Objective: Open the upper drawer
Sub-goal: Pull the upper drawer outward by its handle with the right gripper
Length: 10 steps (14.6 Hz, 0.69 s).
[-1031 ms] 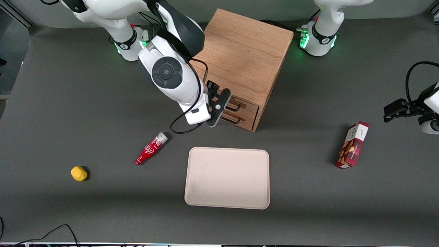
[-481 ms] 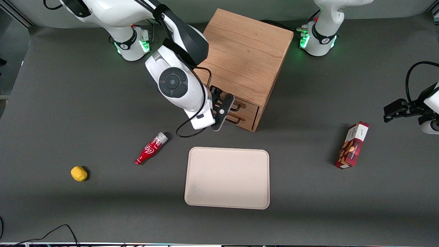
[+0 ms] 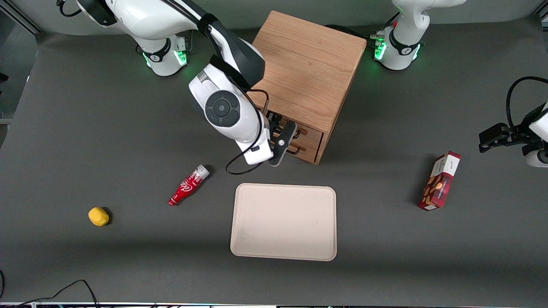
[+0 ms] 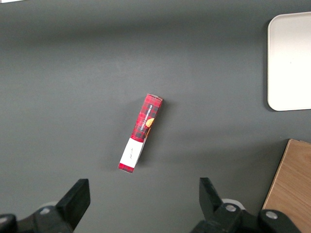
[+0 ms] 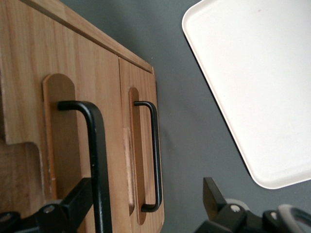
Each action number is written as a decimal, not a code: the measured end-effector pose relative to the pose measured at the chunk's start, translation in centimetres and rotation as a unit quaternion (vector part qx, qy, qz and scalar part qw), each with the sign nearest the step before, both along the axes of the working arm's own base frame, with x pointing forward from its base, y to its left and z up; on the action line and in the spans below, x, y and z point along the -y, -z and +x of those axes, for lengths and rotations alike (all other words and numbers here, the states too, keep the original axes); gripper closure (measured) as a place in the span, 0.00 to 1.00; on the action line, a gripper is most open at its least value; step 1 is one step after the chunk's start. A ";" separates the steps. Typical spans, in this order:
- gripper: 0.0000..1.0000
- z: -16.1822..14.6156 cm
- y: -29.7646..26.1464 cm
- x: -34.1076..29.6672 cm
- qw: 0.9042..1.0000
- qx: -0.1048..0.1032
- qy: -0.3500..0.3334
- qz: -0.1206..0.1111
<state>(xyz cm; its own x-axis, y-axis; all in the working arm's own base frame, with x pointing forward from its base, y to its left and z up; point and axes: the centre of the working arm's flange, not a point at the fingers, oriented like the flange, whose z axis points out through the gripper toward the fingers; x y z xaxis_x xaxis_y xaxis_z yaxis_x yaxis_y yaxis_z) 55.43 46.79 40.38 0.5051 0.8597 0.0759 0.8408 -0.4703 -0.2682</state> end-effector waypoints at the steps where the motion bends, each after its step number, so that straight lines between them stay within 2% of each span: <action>1: 0.00 0.0 0.1 -0.1 1.000 0.002 -0.003 0.002; 7: 0.00 0.6 1.4 -0.1 1.000 0.008 -0.016 0.008; 10: 0.00 1.4 2.0 0.5 0.999 0.028 -0.024 -0.003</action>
